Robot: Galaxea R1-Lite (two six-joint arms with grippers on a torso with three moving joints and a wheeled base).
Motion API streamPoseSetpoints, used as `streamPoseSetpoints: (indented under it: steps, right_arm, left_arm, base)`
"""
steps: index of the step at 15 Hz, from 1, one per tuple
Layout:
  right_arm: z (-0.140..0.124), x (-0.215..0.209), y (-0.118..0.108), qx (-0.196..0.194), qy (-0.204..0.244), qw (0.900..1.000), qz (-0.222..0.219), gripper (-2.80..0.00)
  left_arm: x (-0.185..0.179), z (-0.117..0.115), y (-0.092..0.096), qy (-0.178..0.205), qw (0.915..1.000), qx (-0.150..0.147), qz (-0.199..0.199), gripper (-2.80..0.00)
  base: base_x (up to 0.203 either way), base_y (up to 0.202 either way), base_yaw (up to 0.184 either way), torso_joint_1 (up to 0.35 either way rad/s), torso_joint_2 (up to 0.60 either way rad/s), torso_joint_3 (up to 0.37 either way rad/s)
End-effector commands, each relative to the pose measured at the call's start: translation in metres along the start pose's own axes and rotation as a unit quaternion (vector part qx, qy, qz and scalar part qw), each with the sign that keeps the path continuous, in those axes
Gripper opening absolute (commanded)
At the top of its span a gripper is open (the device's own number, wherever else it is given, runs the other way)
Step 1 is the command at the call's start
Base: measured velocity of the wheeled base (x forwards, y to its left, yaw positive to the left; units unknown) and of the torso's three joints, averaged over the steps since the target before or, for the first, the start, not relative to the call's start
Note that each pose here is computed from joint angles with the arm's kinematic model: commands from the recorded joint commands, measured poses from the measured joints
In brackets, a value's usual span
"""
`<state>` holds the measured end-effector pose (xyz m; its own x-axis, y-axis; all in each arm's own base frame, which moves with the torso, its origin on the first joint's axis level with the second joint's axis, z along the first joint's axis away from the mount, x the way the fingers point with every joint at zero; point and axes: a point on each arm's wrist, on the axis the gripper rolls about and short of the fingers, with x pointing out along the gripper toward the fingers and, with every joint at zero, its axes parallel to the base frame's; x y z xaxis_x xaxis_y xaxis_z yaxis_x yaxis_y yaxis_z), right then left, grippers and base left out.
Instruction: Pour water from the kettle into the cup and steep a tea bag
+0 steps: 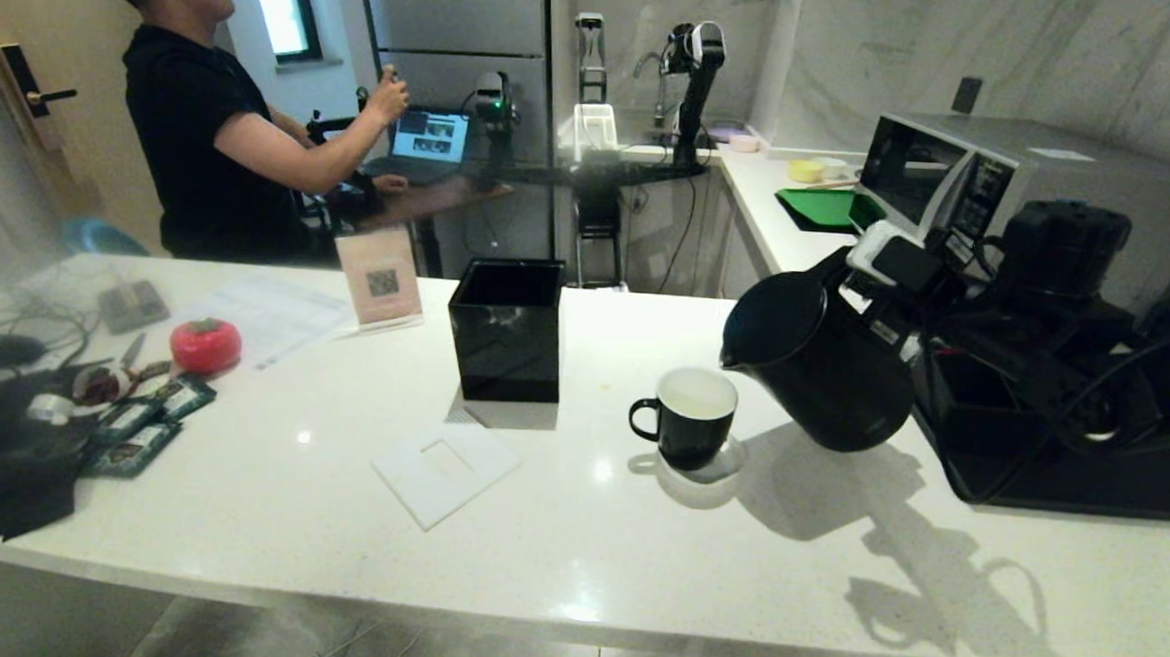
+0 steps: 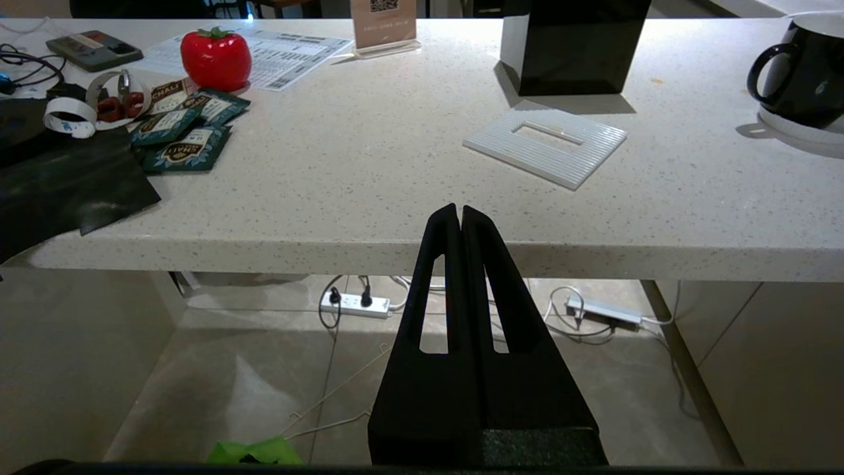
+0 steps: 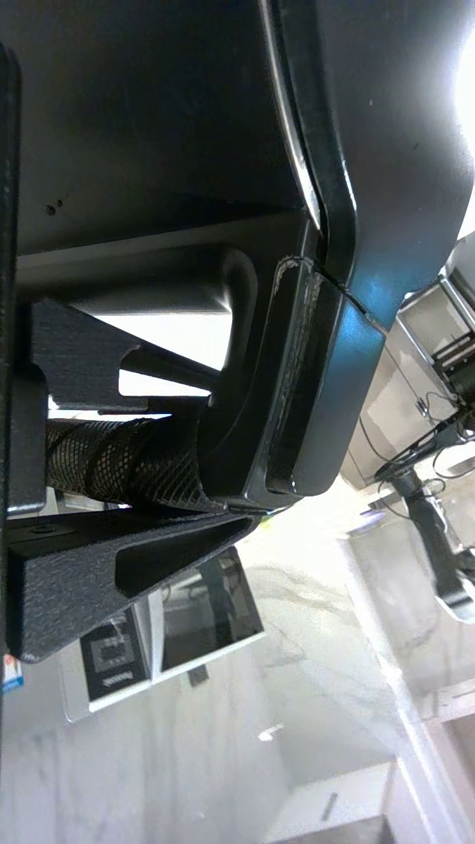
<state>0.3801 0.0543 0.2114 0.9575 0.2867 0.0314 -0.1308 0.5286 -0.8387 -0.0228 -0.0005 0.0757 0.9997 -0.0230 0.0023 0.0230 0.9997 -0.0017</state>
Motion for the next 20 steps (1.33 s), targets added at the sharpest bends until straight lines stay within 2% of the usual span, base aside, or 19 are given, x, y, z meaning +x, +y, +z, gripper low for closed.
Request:
streamPoseSetpoints:
  steps: [1, 5, 8, 16, 20]
  right_arm:
    - [0.001, -0.001, -0.002, 0.007, -0.002, 1.000, -0.003, -2.80]
    - [0.001, -0.002, -0.003, 0.044, 0.002, 0.999, -0.007, -2.80]
    - [0.000, -0.003, -0.004, 0.086, 0.023, 0.996, -0.023, -2.80]
    - [-0.013, -0.014, -0.010, 0.176, 0.052, 0.982, -0.045, -2.80]
    - [-0.020, -0.022, -0.022, 0.227, 0.058, 0.970, -0.064, -2.80]
  left_arm:
    - [0.000, 0.000, 0.000, 0.000, 1.0000, 0.000, 0.000, -2.80]
    - [0.000, 0.000, 0.000, 0.000, 1.0000, -0.001, 0.000, -2.80]
    - [0.000, 0.000, 0.000, 0.000, 1.0000, 0.000, 0.000, -2.80]
    - [0.000, 0.000, 0.000, 0.000, 1.0000, -0.001, 0.000, -2.80]
    - [0.000, 0.000, 0.000, 0.000, 1.0000, -0.001, 0.000, -2.80]
  base:
    - [0.000, 0.000, 0.000, 0.000, 0.00, 0.000]
    - [0.000, 0.000, 0.000, 0.000, 0.00, 0.000]
    - [0.000, 0.000, 0.000, 0.000, 0.00, 0.000]
    - [0.000, 0.000, 0.000, 0.000, 0.00, 0.000]
    - [0.000, 0.000, 0.000, 0.000, 0.00, 0.000]
